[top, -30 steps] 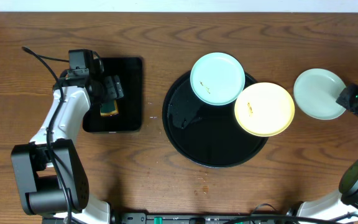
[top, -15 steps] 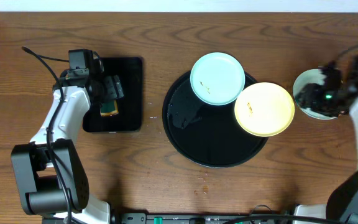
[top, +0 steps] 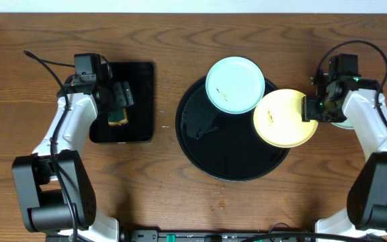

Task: Clean dirty plates on tray and stack at the side
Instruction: 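Set the blue plate on the table right and reach toward yellow plate, then pull the yellow plate toward the round tray's center with the right gripper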

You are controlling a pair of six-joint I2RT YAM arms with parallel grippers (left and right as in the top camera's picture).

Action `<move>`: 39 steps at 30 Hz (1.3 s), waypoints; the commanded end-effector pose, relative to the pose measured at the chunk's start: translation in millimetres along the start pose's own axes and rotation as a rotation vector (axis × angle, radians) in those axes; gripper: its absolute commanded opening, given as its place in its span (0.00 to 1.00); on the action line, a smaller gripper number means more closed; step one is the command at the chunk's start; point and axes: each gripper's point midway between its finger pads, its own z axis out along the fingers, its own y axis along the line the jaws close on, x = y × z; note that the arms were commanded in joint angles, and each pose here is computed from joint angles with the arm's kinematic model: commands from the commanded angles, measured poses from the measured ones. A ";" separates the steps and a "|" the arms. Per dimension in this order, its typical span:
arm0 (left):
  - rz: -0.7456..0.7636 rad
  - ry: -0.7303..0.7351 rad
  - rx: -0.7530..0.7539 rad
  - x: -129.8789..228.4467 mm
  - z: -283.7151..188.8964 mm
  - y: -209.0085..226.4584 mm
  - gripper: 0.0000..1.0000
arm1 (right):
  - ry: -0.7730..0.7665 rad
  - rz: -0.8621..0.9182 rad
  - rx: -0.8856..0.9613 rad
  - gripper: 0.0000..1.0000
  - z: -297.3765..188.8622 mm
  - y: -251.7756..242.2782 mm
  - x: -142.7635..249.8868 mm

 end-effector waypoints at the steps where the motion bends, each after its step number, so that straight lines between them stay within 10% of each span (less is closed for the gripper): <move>1: 0.002 0.015 -0.008 3.9 4.1 1.7 0.87 | 0.021 -0.016 0.023 0.62 8.1 -3.3 3.1; 15: 0.002 0.015 -0.008 3.9 4.1 1.7 0.87 | 0.020 -0.014 0.021 0.45 29.2 -2.5 15.4; 20: 0.002 0.015 -0.008 3.9 4.1 1.7 0.87 | 0.000 -0.014 0.019 0.01 30.7 -1.9 12.6; 39: 0.002 0.015 -0.008 3.9 4.1 1.7 0.87 | 0.169 0.153 -0.186 0.01 7.8 51.1 60.6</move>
